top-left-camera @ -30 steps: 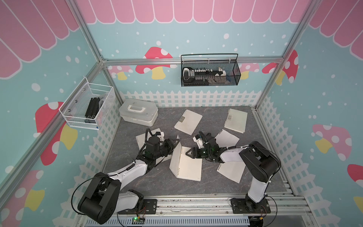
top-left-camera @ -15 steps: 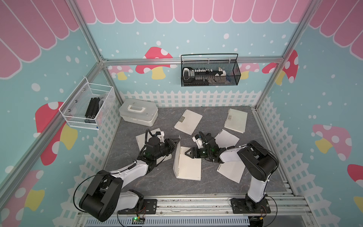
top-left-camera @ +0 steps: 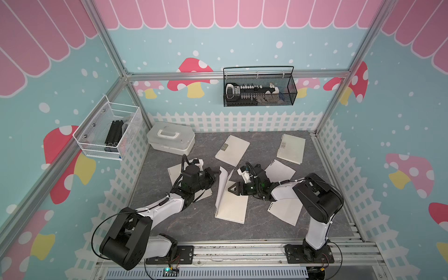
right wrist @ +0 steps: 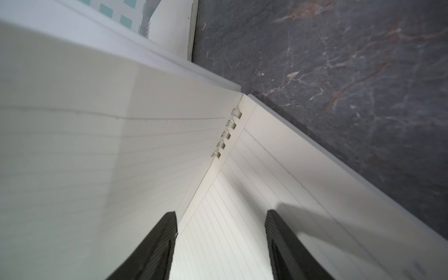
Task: Tear off pages from different notebooks
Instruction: Open the notebook at the center of the board.
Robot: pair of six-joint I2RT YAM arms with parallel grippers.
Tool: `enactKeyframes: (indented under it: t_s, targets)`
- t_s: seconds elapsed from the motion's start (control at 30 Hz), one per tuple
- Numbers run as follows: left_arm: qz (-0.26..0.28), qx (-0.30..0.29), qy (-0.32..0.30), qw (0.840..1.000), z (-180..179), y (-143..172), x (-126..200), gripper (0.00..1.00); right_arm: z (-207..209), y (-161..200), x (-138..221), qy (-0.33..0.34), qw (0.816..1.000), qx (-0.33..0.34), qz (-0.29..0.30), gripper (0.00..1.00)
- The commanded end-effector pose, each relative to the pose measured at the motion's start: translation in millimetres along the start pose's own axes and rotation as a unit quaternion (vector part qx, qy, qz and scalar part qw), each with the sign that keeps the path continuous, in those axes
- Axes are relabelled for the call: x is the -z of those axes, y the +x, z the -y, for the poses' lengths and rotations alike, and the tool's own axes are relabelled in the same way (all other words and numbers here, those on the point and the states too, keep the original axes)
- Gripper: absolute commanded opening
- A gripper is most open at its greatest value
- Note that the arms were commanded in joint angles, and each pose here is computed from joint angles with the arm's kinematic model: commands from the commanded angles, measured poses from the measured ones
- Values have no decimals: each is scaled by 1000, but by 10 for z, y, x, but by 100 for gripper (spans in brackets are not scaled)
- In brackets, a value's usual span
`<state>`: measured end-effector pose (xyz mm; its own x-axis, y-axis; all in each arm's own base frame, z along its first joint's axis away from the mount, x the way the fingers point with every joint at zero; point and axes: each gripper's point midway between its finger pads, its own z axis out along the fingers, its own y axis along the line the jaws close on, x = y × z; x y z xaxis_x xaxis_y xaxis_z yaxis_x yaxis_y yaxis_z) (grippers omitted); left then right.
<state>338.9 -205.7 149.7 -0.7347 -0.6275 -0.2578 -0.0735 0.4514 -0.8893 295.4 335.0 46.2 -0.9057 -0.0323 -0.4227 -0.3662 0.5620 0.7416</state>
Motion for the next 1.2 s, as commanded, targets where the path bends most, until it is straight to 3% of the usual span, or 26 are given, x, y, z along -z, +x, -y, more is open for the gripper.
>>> enactKeyframes:
  t_s: [0.0,0.27,0.4,0.83,1.0,1.17]
  targets:
    - [-9,-29,-91,995,-252,85,66,0,-51,8,76,-12,1000,-11,-5,64]
    - [39,-78,-149,985,-184,-77,387,0,-475,-291,445,-48,998,-3,37,68]
    - [49,-79,-152,984,-192,-82,448,0,-510,-363,588,-35,997,-14,65,72]
    - [49,-86,-134,986,-47,-31,409,0,-684,-451,659,-79,992,-41,92,78]
    - [43,-100,-128,986,84,33,348,0,-638,-451,711,-53,993,-50,96,84]
    - [43,-100,-135,985,53,40,326,0,-476,-362,665,-19,995,-60,80,81]
